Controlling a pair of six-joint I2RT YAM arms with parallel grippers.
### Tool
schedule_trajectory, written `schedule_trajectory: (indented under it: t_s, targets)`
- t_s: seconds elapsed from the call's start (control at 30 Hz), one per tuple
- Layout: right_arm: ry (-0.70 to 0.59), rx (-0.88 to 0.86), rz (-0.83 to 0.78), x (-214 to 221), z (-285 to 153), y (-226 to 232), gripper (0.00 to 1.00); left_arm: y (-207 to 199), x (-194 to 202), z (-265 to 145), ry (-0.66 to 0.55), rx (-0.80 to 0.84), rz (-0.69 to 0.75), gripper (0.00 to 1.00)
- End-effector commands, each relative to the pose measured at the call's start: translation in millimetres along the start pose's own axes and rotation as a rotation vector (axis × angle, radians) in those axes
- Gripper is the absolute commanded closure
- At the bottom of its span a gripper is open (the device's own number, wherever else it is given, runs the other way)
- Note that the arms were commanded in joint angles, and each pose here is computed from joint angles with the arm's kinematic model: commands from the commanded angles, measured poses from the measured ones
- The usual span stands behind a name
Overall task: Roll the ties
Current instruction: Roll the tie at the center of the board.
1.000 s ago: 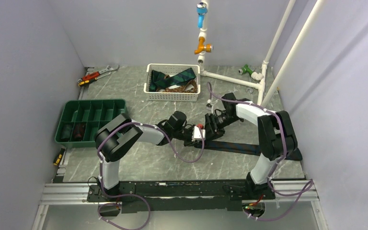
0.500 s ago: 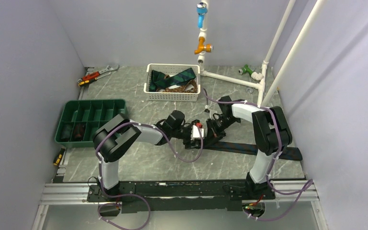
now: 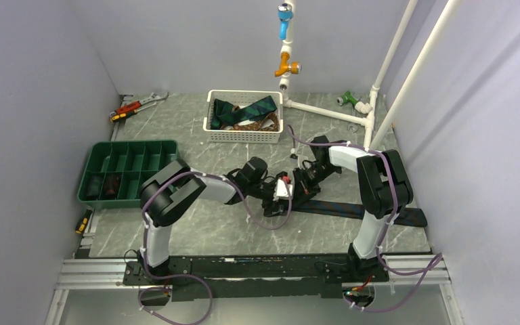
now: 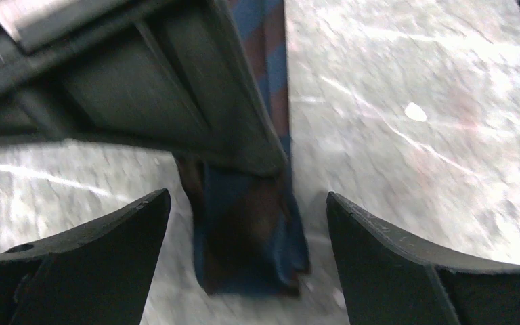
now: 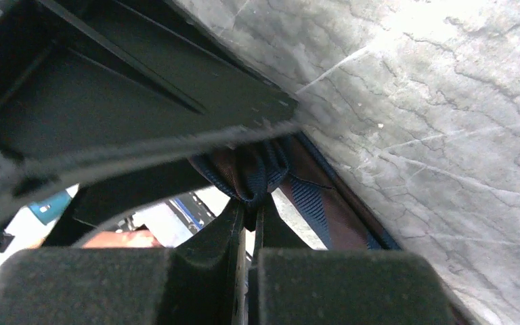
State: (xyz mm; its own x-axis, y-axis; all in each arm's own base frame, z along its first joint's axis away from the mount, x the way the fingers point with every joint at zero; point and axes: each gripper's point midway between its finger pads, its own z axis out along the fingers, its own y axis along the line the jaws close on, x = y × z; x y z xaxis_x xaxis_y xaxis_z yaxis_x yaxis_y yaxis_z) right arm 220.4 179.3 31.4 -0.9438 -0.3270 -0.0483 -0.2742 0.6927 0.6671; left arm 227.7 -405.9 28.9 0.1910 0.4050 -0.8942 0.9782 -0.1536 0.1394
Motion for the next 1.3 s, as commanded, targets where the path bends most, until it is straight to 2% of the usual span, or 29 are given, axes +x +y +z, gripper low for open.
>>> schedule_trajectory:
  t_s: [0.0, 0.03, 0.1, 0.23, 0.27, 0.33, 0.37, 0.53, 0.63, 0.8, 0.97, 1.13, 1.27]
  targets:
    - [-0.014, -0.032, -0.034, -3, -3, 4, 1.00, 7, 8, 21, 0.042, 0.020, -0.011, 0.12]
    - [-0.014, -0.038, -0.036, -3, -4, 5, 1.00, 9, 11, 23, 0.053, 0.018, -0.005, 0.14]
    - [-0.018, -0.051, -0.034, -5, -6, 8, 1.00, 6, 22, 23, 0.092, 0.027, 0.002, 0.25]
    - [-0.048, -0.079, -0.024, -15, -14, 12, 1.00, -8, 41, 6, 0.152, 0.051, -0.006, 0.59]
    - [-0.056, -0.081, -0.020, -17, -15, 12, 0.94, -15, 47, 1, 0.168, 0.062, -0.014, 0.63]
    - [-0.069, -0.095, -0.011, -21, -15, 14, 0.85, -24, 53, -5, 0.189, 0.067, -0.033, 0.67]
    - [-0.075, -0.110, -0.007, -22, -15, 16, 0.84, -27, 56, -8, 0.197, 0.063, -0.045, 0.69]
    - [-0.085, -0.152, 0.001, -31, -7, 19, 1.00, -24, 57, -12, 0.225, 0.013, -0.127, 0.73]
    - [-0.096, -0.149, -0.003, -39, -7, 17, 1.00, -33, 61, -18, 0.242, 0.021, -0.148, 0.74]
    - [-0.072, -0.114, -0.013, -36, -6, 9, 1.00, -53, 67, -28, 0.249, 0.064, -0.191, 0.67]
    - [-0.015, -0.098, -0.008, -24, 4, 2, 1.00, -49, 56, -24, 0.201, 0.071, -0.205, 0.44]
    - [-0.005, -0.123, -0.025, -19, 7, 10, 1.00, -29, 34, -22, 0.147, 0.050, -0.132, 0.28]
    - [0.004, -0.132, -0.022, -19, 8, 11, 1.00, -15, 16, -26, 0.106, 0.012, -0.049, 0.21]
